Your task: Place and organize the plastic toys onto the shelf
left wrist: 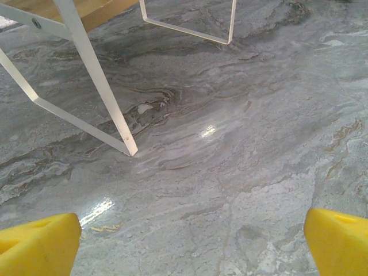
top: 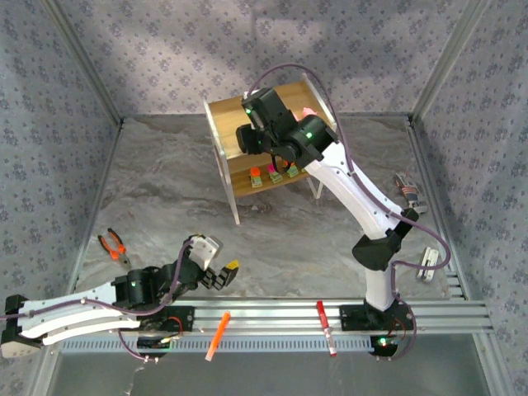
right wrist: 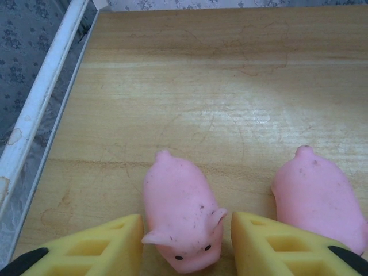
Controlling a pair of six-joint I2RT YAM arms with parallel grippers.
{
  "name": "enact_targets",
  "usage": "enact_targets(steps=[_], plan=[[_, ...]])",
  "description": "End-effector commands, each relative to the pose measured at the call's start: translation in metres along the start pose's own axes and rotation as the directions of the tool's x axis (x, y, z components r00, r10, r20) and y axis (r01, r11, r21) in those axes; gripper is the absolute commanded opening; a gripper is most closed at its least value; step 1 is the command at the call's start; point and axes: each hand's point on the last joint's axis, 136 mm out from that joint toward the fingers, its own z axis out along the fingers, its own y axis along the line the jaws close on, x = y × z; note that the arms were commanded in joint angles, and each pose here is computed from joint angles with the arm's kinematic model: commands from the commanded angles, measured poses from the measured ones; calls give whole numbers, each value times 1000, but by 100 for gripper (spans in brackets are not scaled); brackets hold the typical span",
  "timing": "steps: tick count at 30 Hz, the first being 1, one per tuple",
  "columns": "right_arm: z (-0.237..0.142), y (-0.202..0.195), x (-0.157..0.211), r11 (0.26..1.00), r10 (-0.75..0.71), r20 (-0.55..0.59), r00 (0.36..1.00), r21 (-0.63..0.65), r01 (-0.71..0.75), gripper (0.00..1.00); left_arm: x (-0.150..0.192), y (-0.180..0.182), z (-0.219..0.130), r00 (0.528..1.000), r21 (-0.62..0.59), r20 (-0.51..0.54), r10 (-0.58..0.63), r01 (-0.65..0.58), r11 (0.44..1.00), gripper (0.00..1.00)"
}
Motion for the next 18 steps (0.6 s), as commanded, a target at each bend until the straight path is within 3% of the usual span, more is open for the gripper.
enact_targets(steps=[1, 18], plan=[[-1, -1, -3, 1000, -12, -1, 1000, -3, 12, 46, -8, 3, -3, 1000, -13, 27, -10, 10, 1000, 100], [-11, 2, -10, 1000, -20, 25, 999, -13, 21, 51, -8, 3, -3, 1000, -13, 28, -13, 13, 1000, 100]])
